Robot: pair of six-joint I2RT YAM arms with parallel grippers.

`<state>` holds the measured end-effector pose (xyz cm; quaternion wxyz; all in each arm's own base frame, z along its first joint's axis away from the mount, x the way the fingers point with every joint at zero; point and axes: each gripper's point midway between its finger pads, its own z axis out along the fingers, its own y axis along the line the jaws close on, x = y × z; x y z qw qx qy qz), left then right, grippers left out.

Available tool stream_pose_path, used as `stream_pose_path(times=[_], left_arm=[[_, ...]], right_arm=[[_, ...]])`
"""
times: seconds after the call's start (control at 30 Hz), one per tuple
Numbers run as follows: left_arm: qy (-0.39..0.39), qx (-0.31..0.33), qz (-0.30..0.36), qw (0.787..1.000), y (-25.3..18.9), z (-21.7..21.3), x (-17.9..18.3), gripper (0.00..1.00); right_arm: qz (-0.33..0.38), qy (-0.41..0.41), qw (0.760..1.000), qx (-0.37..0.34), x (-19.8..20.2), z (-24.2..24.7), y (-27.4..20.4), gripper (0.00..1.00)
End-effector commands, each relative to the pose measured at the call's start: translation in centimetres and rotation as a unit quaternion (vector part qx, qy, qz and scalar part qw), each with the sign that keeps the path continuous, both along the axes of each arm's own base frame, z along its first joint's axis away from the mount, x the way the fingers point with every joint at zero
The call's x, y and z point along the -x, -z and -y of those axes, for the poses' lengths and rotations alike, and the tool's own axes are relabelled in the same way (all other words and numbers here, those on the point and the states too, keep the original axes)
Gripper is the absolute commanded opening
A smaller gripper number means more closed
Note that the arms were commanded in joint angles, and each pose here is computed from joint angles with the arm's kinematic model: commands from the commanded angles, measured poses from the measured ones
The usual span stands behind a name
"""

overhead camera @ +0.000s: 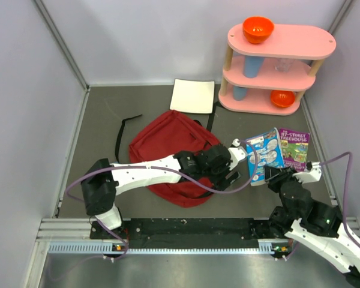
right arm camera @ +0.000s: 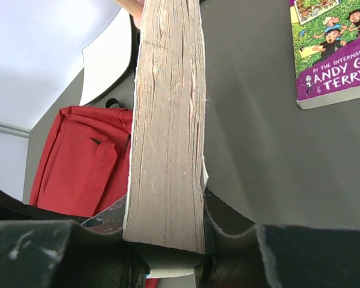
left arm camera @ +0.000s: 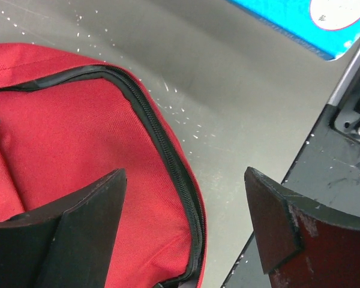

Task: Pack the student bag
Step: Place the book in the student bag.

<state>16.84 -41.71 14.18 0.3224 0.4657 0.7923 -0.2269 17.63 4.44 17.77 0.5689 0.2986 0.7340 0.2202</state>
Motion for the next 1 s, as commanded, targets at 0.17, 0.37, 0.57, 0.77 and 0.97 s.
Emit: stream_pose_path(times=[0.17, 0.37, 0.57, 0.77, 0.97], left_arm=[[-0.064, -0.041, 0.036, 0.996, 0.6, -1.0, -2.3, 0.75], [-0.079, -0.047, 0.039, 0.995, 1.4, -1.0, -2.8, 0.79], [-0.075, -0.075, 0.028, 0.994, 3.4, -0.8, -2.7, 0.8], [-0.099, -0.077, 0.04, 0.991, 3.2, -1.2, -3.4, 0.62], [-0.141, -0.074, 0.069, 0.985, 1.9, -2.4, -4.6, 0.2]], right_arm=[[0.04, 0.018, 0.997, -0.064, -0.1, 0.4, -3.5, 0.0], [0.042, 0.016, 0.997, -0.067, -0.1, 0.3, -3.5, 0.0], [0.044, 0.015, 0.996, -0.077, 0.0, 0.3, -3.4, 0.01], [0.043, 0.015, 0.996, -0.075, -0.1, 0.3, -3.2, 0.01], [0.043, 0.016, 0.996, -0.075, -0.1, 0.3, -3.2, 0.02]])
